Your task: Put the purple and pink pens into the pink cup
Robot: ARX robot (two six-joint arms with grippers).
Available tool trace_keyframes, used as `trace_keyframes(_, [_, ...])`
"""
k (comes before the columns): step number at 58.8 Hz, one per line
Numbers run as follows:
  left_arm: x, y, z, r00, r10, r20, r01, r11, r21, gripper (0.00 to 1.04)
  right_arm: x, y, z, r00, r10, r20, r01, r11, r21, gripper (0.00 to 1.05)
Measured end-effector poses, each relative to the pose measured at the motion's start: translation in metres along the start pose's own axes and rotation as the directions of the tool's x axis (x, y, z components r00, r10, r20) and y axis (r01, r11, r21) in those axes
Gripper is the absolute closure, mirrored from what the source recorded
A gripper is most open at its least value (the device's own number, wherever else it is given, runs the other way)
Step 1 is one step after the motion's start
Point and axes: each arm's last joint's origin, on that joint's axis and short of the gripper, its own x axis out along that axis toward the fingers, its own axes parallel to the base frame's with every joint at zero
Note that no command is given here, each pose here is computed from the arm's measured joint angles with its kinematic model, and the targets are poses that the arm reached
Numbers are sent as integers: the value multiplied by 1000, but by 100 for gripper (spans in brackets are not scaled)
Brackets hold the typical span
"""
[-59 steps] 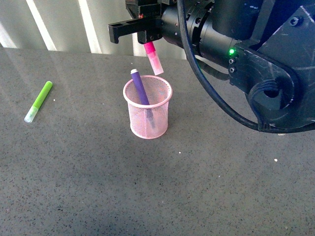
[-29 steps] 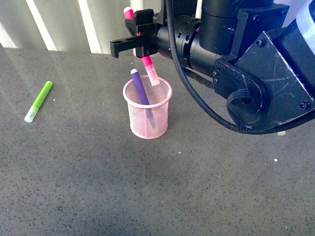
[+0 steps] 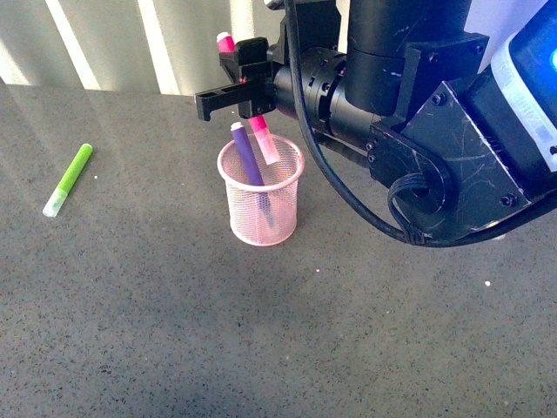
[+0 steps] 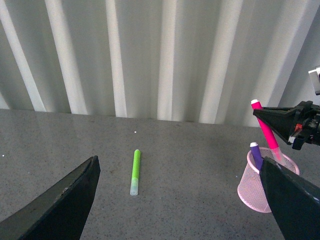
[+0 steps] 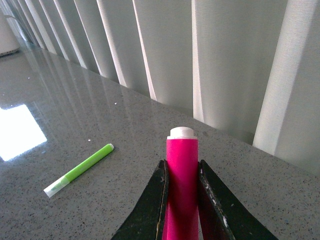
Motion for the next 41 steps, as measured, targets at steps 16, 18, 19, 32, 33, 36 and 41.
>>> trace_keyframes(16, [0, 0, 0, 1000, 0, 0, 0, 1000, 0, 7, 1, -2, -10, 999, -29, -24, 30, 999, 12, 93])
trace_keyframes(18, [0, 0, 0, 1000, 0, 0, 0, 1000, 0, 7, 1, -2, -11, 999, -35, -28, 36, 999, 18, 93])
trace_keyframes(19, [0, 0, 0, 1000, 0, 0, 0, 1000, 0, 7, 1, -2, -11, 999, -38, -32, 38, 999, 21, 93])
trace_keyframes(32, [0, 0, 0, 1000, 0, 0, 0, 1000, 0, 7, -1, -5, -13, 993, -96, -62, 100, 992, 71, 54])
trace_keyframes(33, [0, 0, 0, 1000, 0, 0, 0, 1000, 0, 7, -2, -5, -13, 993, -99, -62, 104, 992, 74, 51])
trace_keyframes(36, [0, 0, 0, 1000, 0, 0, 0, 1000, 0, 7, -5, -6, -10, 991, -114, -63, 119, 989, 83, 38])
trace_keyframes(41, [0, 0, 0, 1000, 0, 0, 0, 1000, 0, 7, -11, -8, -2, 988, -142, -62, 147, 985, 90, 23])
